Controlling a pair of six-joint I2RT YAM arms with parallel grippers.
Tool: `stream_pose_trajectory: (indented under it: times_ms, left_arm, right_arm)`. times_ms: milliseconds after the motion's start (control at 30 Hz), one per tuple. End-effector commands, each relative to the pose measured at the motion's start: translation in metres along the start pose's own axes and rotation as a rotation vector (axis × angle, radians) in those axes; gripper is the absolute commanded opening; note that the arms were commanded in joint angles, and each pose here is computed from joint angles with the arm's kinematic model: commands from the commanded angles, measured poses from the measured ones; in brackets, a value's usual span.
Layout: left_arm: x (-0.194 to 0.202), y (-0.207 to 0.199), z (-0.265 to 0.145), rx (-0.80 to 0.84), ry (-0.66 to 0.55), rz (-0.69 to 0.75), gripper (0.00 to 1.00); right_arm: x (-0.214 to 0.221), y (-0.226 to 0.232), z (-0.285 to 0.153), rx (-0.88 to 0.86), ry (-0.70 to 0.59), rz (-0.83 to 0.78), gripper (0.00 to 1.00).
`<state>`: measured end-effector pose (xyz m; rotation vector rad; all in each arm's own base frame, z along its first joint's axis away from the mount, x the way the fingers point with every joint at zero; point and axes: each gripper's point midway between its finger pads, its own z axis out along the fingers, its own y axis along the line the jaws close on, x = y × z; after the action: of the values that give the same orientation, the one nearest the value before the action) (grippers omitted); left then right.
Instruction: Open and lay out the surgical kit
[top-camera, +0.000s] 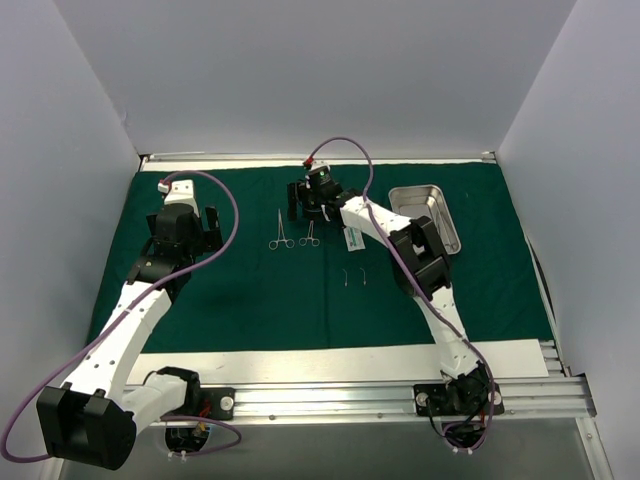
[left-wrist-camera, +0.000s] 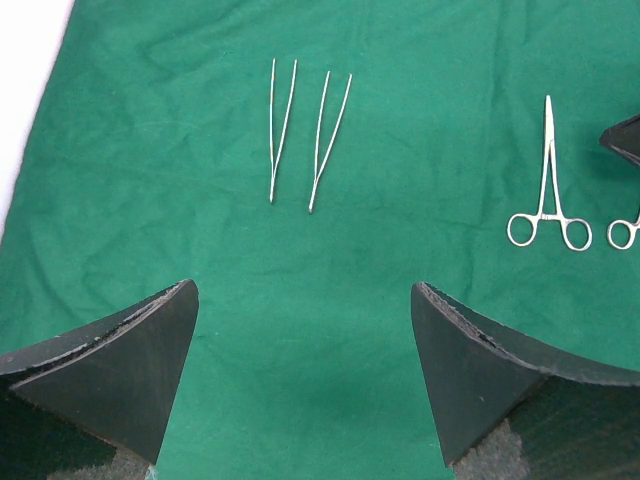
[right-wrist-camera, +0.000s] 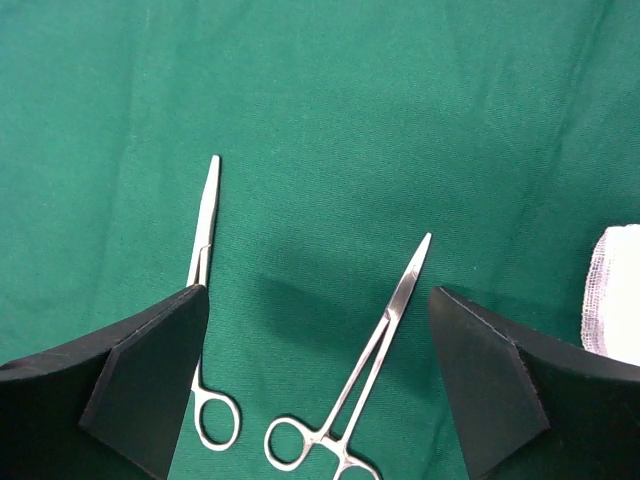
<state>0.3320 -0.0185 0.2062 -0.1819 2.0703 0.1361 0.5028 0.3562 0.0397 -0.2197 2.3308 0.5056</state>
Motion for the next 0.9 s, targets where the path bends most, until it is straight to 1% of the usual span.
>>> stream_pose_trajectory:
  times_ms: [0, 500, 867]
  left_arm:
    - [-0.008, -0.001, -0.001, 0.000, -0.026, -0.005, 0.97]
    - [-0.007, -0.001, -0.002, 0.000, -0.024, -0.003, 0.97]
    - [-0.008, -0.001, -0.002, 0.002, -0.027, -0.004, 0.97]
  right_arm:
    - [0.009, 0.002, 0.006, -0.015, 0.015, 0.009, 0.86]
    - [0.022, 0.000, 0.017, -0.029, 0.042, 0.009, 0.87]
    - [0.022, 0.006, 0.019, -0.057, 0.042, 0.005, 0.86]
